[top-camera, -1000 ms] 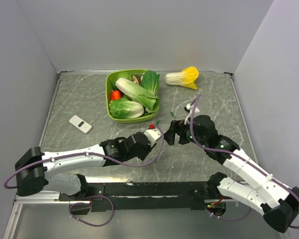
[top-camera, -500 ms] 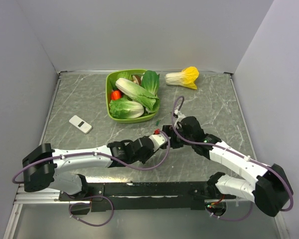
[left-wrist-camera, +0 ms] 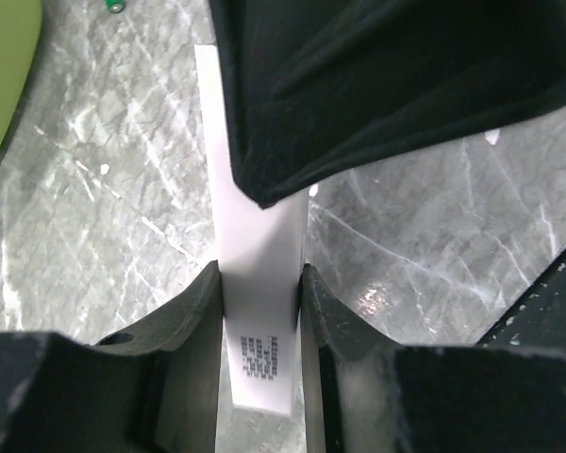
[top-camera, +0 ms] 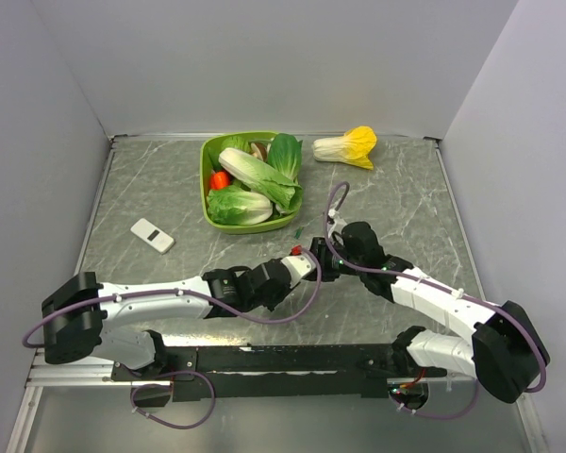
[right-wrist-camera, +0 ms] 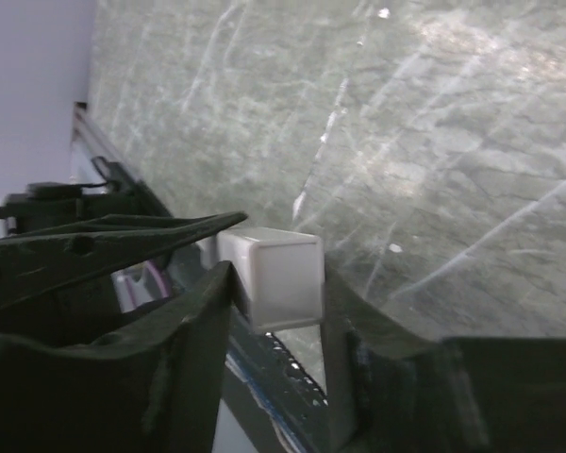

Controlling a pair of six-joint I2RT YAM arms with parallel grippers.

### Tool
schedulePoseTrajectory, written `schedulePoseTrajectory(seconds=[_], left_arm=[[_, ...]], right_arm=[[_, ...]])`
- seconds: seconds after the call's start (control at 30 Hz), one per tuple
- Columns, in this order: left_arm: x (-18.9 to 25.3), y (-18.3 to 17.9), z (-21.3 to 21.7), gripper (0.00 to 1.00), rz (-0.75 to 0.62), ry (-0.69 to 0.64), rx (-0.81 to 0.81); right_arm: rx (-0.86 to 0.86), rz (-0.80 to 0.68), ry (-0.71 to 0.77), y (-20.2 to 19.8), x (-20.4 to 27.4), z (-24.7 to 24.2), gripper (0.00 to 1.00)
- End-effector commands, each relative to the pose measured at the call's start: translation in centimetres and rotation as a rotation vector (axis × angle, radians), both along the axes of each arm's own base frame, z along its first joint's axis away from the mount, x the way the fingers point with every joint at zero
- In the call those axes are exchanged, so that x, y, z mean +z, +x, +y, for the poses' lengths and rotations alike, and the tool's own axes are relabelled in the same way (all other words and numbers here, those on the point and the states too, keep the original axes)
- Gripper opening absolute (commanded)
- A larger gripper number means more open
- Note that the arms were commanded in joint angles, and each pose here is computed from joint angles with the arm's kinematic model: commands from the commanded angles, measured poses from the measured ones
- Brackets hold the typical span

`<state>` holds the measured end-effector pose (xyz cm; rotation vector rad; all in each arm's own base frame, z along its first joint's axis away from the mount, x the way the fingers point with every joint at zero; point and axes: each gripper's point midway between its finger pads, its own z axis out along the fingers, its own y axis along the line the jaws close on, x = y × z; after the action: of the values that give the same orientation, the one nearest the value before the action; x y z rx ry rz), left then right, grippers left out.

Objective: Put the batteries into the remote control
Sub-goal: Adjust the remote control at the center of the board.

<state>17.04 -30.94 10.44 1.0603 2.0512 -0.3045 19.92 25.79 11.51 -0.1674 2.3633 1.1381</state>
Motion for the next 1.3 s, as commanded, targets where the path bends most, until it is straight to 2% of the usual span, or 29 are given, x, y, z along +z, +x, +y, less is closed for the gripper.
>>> schedulePoseTrajectory(seconds=[0.0,0.13,0.37,0.47,0.5,0.6,0.67,0.73,0.8,0.93,1.23,1.27], left_arm=[[4.0,0.3,-0.8,0.01,-0.067,-0.146,0.003],[3.9,0.0,-0.4,0.01,-0.062,-0.157,-0.001],[3.2,-0.3,-0.2,0.01,-0.05,-0.142,-0.008],[3.0,-0.1,-0.2,0.08,-0.05,-0.145,0.011],[2.9,0.0,-0.1,0.14,-0.052,-0.146,0.02],[3.2,0.5,0.1,0.3,-0.07,-0.173,0.061],[3.4,0.7,0.2,0.32,-0.072,-0.197,0.085],[3.6,1.1,0.7,0.56,-0.085,-0.219,0.128],[4.0,1.7,1.5,0.88,-0.106,-0.244,0.187],[5.4,2.1,2.6,0.99,-0.075,-0.393,0.304],[6.2,2.3,7.8,0.99,0.071,-0.772,0.553],[6.4,2.4,8.9,0.99,0.066,-0.809,0.589]], right_arm=[[-0.068,-0.012,-0.019,1.1,-1.3,-1.8,0.36],[-0.111,-0.014,-0.006,1.6,-1.1,-3.0,0.24],[-0.134,-0.002,0.007,1.8,-1.3,-3.7,0.24],[-0.12,-0.008,0.052,1.5,-0.7,-3.3,0.15],[-0.122,-0.015,0.064,1.5,-0.4,-3.3,0.11],[-0.139,-0.03,0.08,1.6,0.2,-3.4,0.07],[-0.157,-0.034,0.086,1.8,0.3,-3.7,0.06],[-0.176,-0.041,0.09,1.9,0.4,-4.0,0.04],[-0.209,-0.037,0.102,2.2,0.1,-4.2,0.0],[-0.247,-0.007,0.163,2.0,-0.4,-4.1,0.0],[-0.372,0.08,0.23,2.0,-2.8,-4.5,0.0],[-0.381,0.096,0.231,1.9,-3.4,-4.5,0.02]])
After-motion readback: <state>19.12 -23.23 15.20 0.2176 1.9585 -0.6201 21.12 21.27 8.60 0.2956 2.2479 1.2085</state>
